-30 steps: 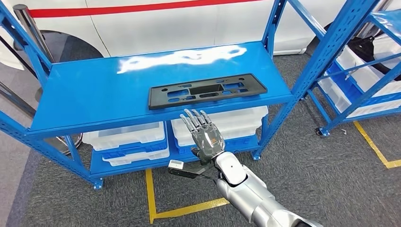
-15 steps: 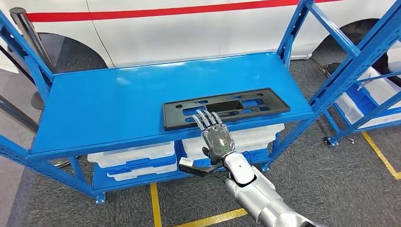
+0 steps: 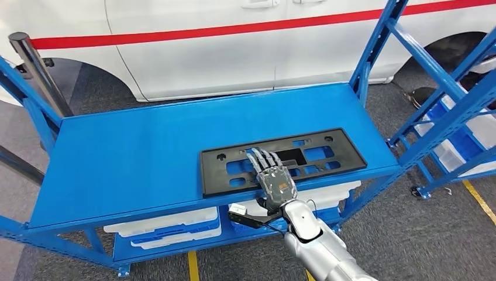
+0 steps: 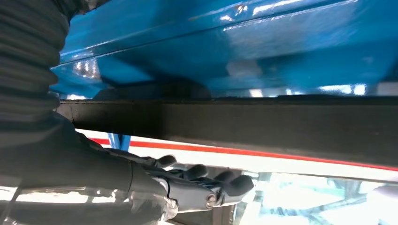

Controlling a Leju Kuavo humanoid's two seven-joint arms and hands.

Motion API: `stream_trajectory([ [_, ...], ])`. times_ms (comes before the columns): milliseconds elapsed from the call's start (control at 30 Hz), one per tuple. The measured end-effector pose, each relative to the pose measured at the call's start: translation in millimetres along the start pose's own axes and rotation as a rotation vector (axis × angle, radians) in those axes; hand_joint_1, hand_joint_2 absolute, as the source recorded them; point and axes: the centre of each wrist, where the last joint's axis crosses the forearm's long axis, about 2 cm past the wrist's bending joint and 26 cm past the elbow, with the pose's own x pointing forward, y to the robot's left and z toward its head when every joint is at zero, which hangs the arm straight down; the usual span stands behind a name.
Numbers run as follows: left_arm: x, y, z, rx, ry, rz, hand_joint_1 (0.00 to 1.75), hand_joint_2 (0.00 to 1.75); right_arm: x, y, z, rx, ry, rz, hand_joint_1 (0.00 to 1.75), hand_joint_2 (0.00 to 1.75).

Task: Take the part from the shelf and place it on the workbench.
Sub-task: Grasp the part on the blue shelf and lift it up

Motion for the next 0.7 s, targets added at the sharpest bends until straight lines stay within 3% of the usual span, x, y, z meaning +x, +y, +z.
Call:
stream_trajectory([
  [367,4.2,2.6,-0.5,0.004,-0.026,0.004,0.0,0.0,-13.4,3.8,7.3,0.048,0.162,0.016,0.0,1.75],
  [700,2.7,1.3,-0.3,-0.001,-0.026,0.011,0.0,0.0,-27.9,4.0,10.3,0.054,0.202,0.026,0.0,1.75],
])
